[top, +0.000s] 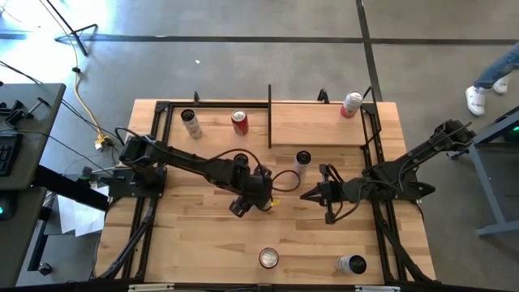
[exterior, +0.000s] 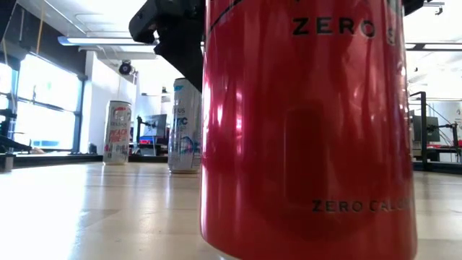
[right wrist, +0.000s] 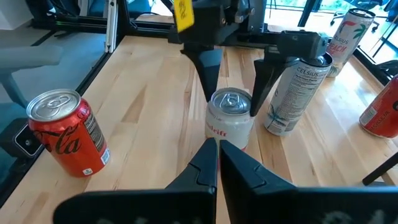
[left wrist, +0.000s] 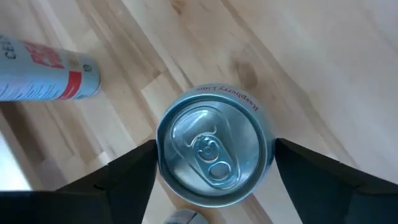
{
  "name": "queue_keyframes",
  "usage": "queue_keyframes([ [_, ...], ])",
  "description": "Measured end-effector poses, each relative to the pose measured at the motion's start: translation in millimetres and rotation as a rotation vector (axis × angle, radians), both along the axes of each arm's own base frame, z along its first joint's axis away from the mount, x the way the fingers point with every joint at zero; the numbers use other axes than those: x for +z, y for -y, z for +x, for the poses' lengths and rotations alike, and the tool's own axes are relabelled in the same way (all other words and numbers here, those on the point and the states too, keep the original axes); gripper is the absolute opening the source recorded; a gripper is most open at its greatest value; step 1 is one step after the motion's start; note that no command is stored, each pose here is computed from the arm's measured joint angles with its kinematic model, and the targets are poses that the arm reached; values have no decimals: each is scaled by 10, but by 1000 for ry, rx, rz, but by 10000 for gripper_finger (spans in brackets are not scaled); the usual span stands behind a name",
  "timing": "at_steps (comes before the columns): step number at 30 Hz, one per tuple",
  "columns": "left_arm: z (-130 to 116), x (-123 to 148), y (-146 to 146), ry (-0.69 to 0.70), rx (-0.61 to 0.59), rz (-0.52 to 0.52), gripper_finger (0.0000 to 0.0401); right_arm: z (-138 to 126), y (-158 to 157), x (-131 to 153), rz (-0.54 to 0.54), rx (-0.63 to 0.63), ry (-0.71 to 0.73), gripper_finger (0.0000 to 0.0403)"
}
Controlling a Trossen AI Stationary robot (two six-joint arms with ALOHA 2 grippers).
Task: Place canned beverage on shelf
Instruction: Put the pink soda can on the shelf aligned with the other pink soda can
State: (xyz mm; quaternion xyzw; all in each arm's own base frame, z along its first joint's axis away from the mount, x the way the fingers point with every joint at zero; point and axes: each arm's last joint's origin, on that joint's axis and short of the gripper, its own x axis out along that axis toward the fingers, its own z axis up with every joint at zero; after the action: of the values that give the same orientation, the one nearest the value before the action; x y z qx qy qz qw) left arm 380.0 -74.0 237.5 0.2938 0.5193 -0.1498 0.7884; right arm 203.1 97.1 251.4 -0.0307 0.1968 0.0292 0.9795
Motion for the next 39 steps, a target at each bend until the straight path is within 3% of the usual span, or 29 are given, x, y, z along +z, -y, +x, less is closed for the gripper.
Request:
queue_keyframes([
  [7,-34,13,89,33,65,140,312,1,5,1,-6,-15,4,50],
  [18,-232,244,151,69,276,39,305,3,4,7,-3,-16,10,124],
  [24,-550,293,152,104,429,-123,257,21,0,-3,-54,-14,17,143],
  [30,-1058,-150,215,277,611,-325,185,131,-32,-90,-71,-24,11,156],
  [34,-1326,-455,320,459,675,-533,138,265,-24,-203,-71,-59,-2,155],
  [39,-1479,-781,333,634,698,-698,83,456,10,-373,-68,-111,-11,107],
])
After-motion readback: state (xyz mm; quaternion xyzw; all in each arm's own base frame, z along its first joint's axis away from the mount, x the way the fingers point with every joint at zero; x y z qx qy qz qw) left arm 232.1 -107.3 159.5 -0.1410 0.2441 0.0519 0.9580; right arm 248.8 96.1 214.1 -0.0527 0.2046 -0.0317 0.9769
